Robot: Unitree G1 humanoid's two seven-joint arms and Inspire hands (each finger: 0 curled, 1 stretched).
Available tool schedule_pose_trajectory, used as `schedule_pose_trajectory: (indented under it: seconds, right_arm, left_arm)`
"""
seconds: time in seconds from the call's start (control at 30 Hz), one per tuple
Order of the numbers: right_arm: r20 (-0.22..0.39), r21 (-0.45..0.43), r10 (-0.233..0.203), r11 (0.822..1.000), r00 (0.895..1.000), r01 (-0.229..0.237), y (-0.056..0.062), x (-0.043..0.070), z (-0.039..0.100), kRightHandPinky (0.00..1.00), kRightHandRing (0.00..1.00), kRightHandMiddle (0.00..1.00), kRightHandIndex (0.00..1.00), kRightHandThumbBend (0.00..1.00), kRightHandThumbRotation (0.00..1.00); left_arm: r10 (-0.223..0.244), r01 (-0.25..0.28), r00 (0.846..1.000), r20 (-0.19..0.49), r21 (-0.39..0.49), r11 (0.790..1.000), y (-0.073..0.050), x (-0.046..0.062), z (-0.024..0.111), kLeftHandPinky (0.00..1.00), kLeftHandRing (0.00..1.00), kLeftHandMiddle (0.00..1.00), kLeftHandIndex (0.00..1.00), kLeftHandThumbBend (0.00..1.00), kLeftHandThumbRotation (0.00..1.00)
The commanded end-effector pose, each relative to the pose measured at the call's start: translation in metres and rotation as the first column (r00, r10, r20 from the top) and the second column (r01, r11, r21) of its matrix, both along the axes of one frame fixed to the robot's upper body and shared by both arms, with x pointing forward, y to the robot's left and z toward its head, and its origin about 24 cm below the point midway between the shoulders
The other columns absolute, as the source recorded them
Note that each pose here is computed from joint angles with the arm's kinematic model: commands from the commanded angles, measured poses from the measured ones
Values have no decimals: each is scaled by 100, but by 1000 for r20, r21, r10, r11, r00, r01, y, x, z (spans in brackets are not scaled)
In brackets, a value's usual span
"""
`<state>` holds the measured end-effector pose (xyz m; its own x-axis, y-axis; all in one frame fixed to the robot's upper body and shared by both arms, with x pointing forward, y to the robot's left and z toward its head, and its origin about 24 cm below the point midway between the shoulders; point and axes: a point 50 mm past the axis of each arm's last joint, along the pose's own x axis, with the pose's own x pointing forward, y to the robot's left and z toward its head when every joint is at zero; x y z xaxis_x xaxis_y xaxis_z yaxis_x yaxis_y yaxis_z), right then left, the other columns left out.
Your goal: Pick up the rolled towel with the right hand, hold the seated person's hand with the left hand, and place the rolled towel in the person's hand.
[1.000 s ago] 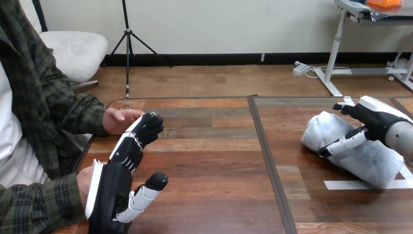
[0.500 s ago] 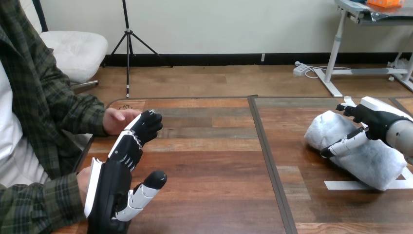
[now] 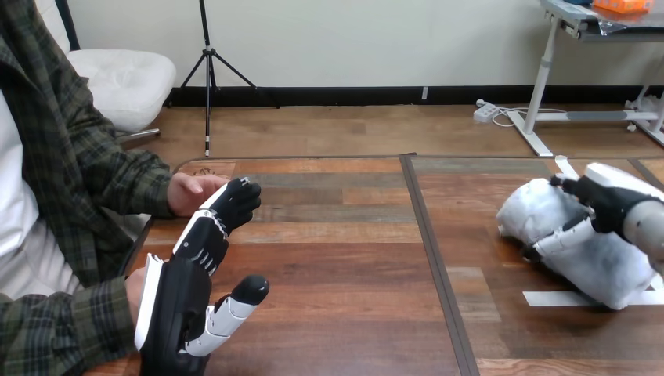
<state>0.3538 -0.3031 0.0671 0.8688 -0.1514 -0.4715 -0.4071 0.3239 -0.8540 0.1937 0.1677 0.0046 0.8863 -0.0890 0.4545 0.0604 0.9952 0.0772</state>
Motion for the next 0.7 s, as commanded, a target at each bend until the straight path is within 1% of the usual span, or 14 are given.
schedule_pose_trajectory:
  seconds: [0.0, 0.17, 0.27, 0.37, 0.4, 0.6, 0.67]
  right_arm:
    - [-15, -11, 1, 1000, 1000, -1, 10, 2, -9, 81, 91, 94, 96, 98, 38]
    - [-31, -16, -7, 1000, 999, 7, 12, -2, -18, 82, 89, 92, 94, 100, 42]
    - [-48, -35, -3, 999, 999, 1, 13, -4, -23, 82, 88, 91, 93, 100, 45]
    - [-48, -36, 0, 999, 999, -2, 16, -5, -27, 80, 85, 88, 89, 100, 46]
    - [-42, -21, -4, 1000, 999, 3, 17, -6, -29, 79, 85, 88, 89, 100, 46]
    - [-20, 37, -15, 999, 1000, 16, 23, -7, -34, 71, 75, 78, 79, 100, 40]
    - [-18, 45, -14, 999, 1000, 15, 25, -7, -36, 67, 71, 73, 72, 100, 35]
  left_arm:
    - [-14, 14, 995, 95, -10, 1000, -4, 8, 17, 83, 83, 83, 83, 100, 73]
    - [-20, 22, 995, 100, -19, 1000, -5, 7, 19, 83, 83, 83, 83, 100, 72]
    - [-23, 26, 994, 108, -24, 999, -6, 7, 20, 83, 83, 82, 82, 100, 71]
    - [-20, 23, 993, 114, -22, 1000, -6, 6, 20, 83, 82, 82, 82, 100, 71]
    - [-20, 22, 993, 116, -21, 1000, -6, 6, 21, 83, 82, 82, 82, 100, 71]
    - [-16, 18, 992, 123, -14, 1000, -6, 5, 23, 82, 82, 82, 82, 100, 71]
    - [-15, 17, 992, 125, -13, 1000, -6, 5, 24, 82, 82, 82, 82, 100, 71]
